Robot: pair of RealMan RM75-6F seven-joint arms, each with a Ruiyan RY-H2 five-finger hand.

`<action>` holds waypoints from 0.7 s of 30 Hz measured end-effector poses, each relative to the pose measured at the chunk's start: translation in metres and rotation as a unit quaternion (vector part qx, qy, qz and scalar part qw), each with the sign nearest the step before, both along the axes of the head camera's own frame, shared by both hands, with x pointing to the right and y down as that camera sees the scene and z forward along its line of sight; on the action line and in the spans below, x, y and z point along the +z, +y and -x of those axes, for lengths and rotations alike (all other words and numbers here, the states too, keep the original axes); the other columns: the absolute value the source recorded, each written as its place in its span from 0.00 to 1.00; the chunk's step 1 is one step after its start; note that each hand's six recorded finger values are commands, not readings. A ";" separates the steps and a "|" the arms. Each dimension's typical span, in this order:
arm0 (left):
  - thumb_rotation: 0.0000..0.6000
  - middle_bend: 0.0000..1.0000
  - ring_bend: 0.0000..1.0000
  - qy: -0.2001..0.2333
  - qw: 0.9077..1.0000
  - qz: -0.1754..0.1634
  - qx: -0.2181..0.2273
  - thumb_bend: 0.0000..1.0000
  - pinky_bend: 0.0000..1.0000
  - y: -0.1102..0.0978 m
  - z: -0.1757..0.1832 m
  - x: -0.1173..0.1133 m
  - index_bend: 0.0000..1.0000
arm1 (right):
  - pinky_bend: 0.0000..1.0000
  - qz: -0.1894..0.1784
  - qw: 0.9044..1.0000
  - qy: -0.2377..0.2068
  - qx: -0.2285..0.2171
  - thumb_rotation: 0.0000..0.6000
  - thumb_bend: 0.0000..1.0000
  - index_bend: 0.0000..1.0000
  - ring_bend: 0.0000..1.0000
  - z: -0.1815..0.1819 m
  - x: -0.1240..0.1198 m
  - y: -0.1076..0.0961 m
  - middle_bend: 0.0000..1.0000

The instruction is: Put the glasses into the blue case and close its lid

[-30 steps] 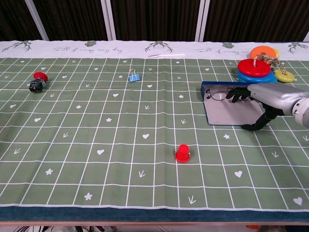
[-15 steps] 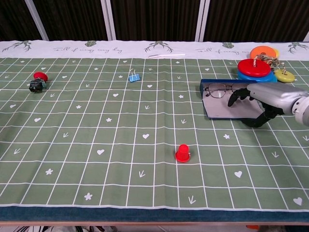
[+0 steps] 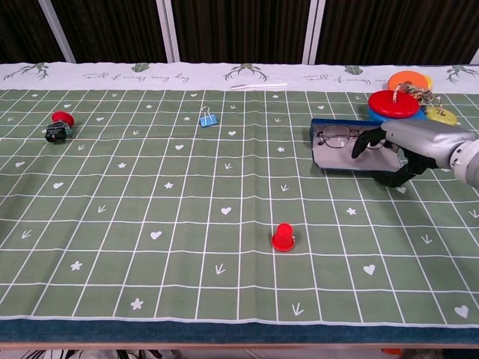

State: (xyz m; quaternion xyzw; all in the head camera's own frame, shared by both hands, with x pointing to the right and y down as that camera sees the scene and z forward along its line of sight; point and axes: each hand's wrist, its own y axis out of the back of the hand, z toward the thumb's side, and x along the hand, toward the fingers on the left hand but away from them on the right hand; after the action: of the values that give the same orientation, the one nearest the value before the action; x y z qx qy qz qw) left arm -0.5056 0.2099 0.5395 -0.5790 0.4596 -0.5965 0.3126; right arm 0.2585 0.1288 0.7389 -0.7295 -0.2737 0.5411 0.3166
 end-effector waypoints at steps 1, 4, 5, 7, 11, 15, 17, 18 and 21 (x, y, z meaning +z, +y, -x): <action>1.00 0.00 0.00 0.000 1.000 0.000 0.000 0.23 0.00 0.000 0.000 0.000 0.10 | 0.21 -0.002 1.000 -0.001 0.001 1.00 0.55 0.33 0.20 0.001 0.000 -0.002 0.26; 1.00 0.00 0.00 -0.001 1.000 0.001 0.001 0.23 0.00 0.000 0.000 0.000 0.10 | 0.21 -0.010 1.000 -0.005 0.006 1.00 0.55 0.33 0.20 0.004 -0.001 -0.008 0.26; 1.00 0.00 0.00 -0.001 1.000 0.001 0.001 0.23 0.00 0.000 0.000 0.000 0.10 | 0.21 -0.014 1.000 -0.006 0.008 1.00 0.55 0.33 0.20 0.005 -0.001 -0.011 0.26; 1.00 0.00 0.00 -0.002 1.000 0.001 0.001 0.23 0.00 0.000 0.000 0.001 0.10 | 0.21 -0.019 1.000 -0.007 0.010 1.00 0.55 0.33 0.20 0.007 0.000 -0.016 0.26; 1.00 0.00 0.00 -0.002 1.000 0.001 0.001 0.23 0.00 0.000 0.000 0.001 0.10 | 0.21 -0.024 1.000 -0.007 0.015 1.00 0.55 0.33 0.20 0.011 0.001 -0.025 0.26; 1.00 0.00 0.00 -0.002 1.000 0.001 0.000 0.23 0.00 0.000 0.000 0.000 0.10 | 0.21 -0.028 0.999 -0.002 0.016 1.00 0.55 0.33 0.20 0.013 0.004 -0.031 0.26; 1.00 0.00 0.00 -0.002 1.000 0.001 -0.001 0.23 0.00 0.000 0.001 0.000 0.10 | 0.21 -0.028 0.999 0.001 0.018 1.00 0.54 0.34 0.20 0.013 0.006 -0.033 0.26; 1.00 0.00 0.00 -0.002 1.000 0.001 -0.001 0.23 0.00 0.000 0.001 0.000 0.10 | 0.21 -0.027 0.999 0.002 0.020 1.00 0.54 0.35 0.20 0.013 0.007 -0.034 0.26; 1.00 0.00 0.00 -0.002 1.000 0.001 -0.001 0.23 0.00 0.000 0.001 0.000 0.11 | 0.21 -0.023 0.999 0.002 0.024 1.00 0.50 0.39 0.20 0.013 0.009 -0.035 0.26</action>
State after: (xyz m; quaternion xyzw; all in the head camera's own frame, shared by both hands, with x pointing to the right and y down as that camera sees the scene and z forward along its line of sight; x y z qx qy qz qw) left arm -0.5061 0.2098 0.5396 -0.5779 0.4585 -0.5985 0.3124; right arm 0.2452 0.0936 0.7476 -0.7142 -0.3029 0.5438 0.3202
